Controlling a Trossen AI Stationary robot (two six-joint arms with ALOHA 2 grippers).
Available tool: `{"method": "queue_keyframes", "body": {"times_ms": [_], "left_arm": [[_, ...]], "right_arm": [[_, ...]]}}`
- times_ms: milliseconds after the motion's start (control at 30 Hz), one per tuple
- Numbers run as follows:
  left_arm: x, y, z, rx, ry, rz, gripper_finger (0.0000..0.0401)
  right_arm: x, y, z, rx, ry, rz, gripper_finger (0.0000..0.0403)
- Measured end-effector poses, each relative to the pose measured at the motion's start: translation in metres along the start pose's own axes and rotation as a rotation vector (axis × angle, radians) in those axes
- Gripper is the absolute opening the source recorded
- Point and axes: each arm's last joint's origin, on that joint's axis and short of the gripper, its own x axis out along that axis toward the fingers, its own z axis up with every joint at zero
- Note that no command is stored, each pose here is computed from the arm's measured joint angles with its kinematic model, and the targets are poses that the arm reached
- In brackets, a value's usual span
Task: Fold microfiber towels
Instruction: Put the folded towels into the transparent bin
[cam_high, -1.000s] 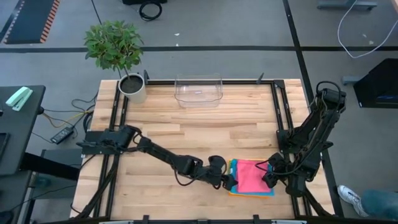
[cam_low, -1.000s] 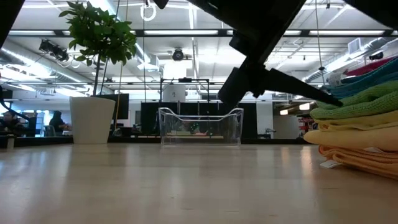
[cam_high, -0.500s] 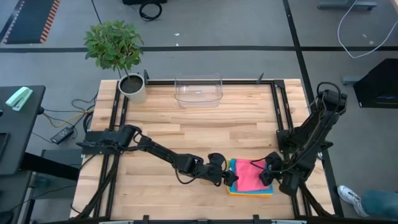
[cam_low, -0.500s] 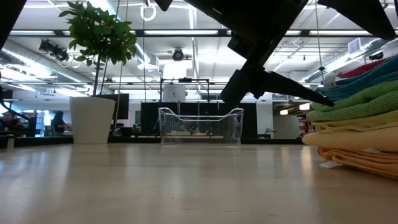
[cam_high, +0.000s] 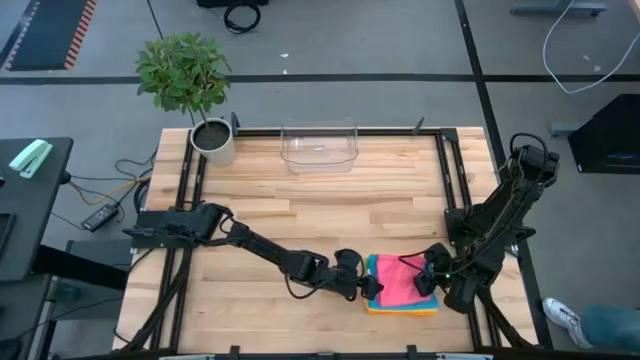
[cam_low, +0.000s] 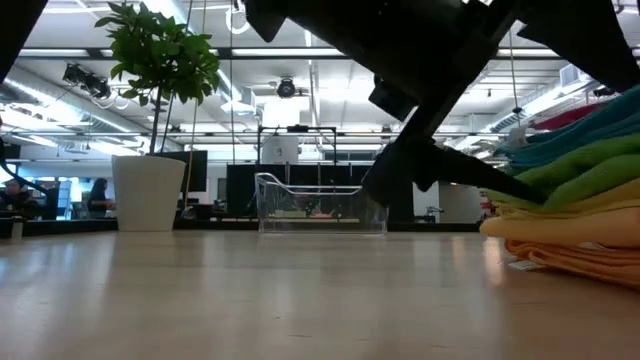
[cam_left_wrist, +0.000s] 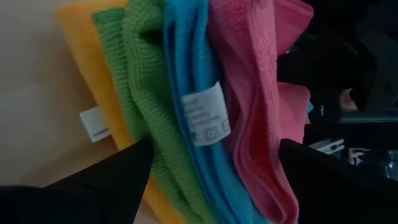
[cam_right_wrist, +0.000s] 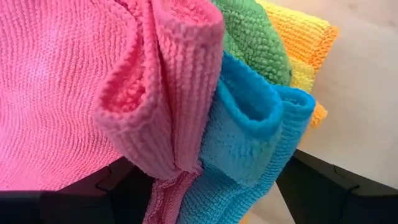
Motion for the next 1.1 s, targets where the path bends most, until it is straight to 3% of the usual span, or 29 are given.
{"method": "queue_keyframes", "body": {"times_ms": [533, 1100], "left_arm": [[0.014, 0.022, -0.005, -0.01, 0.019, 0.076, 0.0357], [0.024, 0.032, -0.006, -0.042, 0.019, 0.066, 0.0357]], "right_arm": [[0.022, 0.011, 0.001, 0.011, 0.005, -0.033, 0.031], [0.008, 0.012, 0.001, 0.007, 0.084, -0.143, 0.031]]}}
